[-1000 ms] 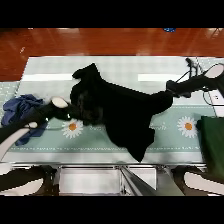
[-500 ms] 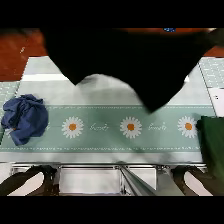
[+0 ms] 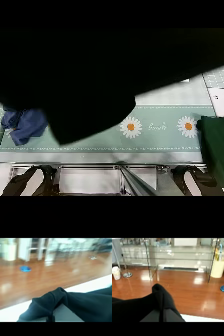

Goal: Fold the shirts.

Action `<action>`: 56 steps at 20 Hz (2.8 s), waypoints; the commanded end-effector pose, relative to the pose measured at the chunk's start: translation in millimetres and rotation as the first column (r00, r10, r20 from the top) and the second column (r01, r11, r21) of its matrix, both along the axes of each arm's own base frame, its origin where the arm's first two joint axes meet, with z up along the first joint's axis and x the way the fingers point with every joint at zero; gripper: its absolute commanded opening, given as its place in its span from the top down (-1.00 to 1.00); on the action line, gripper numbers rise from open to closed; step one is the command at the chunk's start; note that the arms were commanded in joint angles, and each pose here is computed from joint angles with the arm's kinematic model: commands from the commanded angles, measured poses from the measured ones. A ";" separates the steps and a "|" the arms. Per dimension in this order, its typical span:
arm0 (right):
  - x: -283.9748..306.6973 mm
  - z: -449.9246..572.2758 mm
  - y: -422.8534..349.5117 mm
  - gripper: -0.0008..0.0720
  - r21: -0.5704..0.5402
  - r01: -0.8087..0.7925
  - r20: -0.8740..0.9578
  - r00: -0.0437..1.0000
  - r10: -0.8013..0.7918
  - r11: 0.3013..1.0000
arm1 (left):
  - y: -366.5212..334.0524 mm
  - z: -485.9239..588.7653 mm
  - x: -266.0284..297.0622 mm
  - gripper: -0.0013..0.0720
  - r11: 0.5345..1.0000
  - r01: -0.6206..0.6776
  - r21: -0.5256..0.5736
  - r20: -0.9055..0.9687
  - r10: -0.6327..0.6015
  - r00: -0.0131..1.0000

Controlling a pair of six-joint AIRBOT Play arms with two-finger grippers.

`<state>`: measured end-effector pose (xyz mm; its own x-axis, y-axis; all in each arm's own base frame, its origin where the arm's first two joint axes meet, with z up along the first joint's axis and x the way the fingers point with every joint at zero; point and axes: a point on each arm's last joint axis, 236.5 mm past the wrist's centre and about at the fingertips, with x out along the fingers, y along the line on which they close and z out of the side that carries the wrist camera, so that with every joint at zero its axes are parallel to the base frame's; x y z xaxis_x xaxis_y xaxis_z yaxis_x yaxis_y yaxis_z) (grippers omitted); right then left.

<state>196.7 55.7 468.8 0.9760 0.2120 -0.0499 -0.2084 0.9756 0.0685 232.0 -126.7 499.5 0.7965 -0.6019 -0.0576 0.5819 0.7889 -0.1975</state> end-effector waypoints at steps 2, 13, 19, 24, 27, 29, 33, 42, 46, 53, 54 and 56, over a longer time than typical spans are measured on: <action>-35.2 -24.1 5.2 0.90 -0.031 -0.004 -0.084 0.996 0.001 1.000 | 24.6 -28.8 -33.5 0.91 0.971 -0.191 0.142 -0.045 0.199 0.979; 125.5 -250.3 -28.0 0.90 0.076 0.060 -0.607 0.795 -0.001 0.995 | 15.7 -347.2 124.4 0.91 0.991 -0.125 0.057 -0.694 0.129 0.708; 270.6 -370.3 -45.8 0.90 0.157 0.110 -0.733 0.679 0.041 0.981 | 2.8 -479.6 257.0 0.91 0.976 -0.216 0.011 -0.833 0.128 0.538; 353.9 -408.6 -29.6 0.90 0.380 0.182 -0.735 0.655 0.177 0.907 | -25.6 -484.1 321.4 0.90 0.958 -0.236 -0.159 -0.849 -0.011 0.528; 359.0 -431.3 -24.2 -0.16 0.446 0.235 -0.758 0.612 0.225 0.864 | -27.7 -483.0 318.0 -0.42 0.958 -0.220 -0.182 -0.860 -0.047 0.508; 343.1 -430.1 -36.5 -0.16 0.444 0.238 -0.783 0.572 0.245 0.864 | -3.4 -485.1 300.6 -0.42 0.973 -0.179 -0.147 -0.893 -0.053 0.447; 268.4 -434.7 -114.8 -0.15 0.307 0.328 -0.899 0.407 0.160 0.893 | 79.6 -496.2 239.2 -0.42 0.985 -0.156 -0.072 -0.970 -0.033 0.243; 126.1 -477.8 -99.0 -0.15 0.462 0.483 -0.841 0.504 0.195 0.744 | 96.6 -576.9 117.5 -0.42 0.942 -0.311 -0.129 -0.992 -0.122 0.043; 101.5 -483.2 -85.6 -0.15 0.464 0.480 -0.841 0.504 0.199 0.745 | 69.1 -594.7 116.0 -0.42 0.935 -0.309 -0.172 -0.984 -0.177 0.013; 101.1 -471.6 -79.2 -0.15 0.543 0.493 -0.810 0.521 0.269 0.680 | 18.5 -604.6 120.9 0.47 0.960 -0.216 -0.180 -0.983 -0.183 0.008; 97.8 -470.5 -85.2 -0.15 0.552 0.509 -0.808 0.523 0.271 0.661 | 15.8 -598.9 122.0 0.91 0.964 -0.183 -0.193 -0.981 -0.192 0.022; 83.6 -473.9 -105.2 -0.15 0.540 0.552 -0.821 0.512 0.253 0.636 | 15.2 -585.4 126.2 0.91 0.967 -0.145 -0.210 -0.978 -0.207 0.036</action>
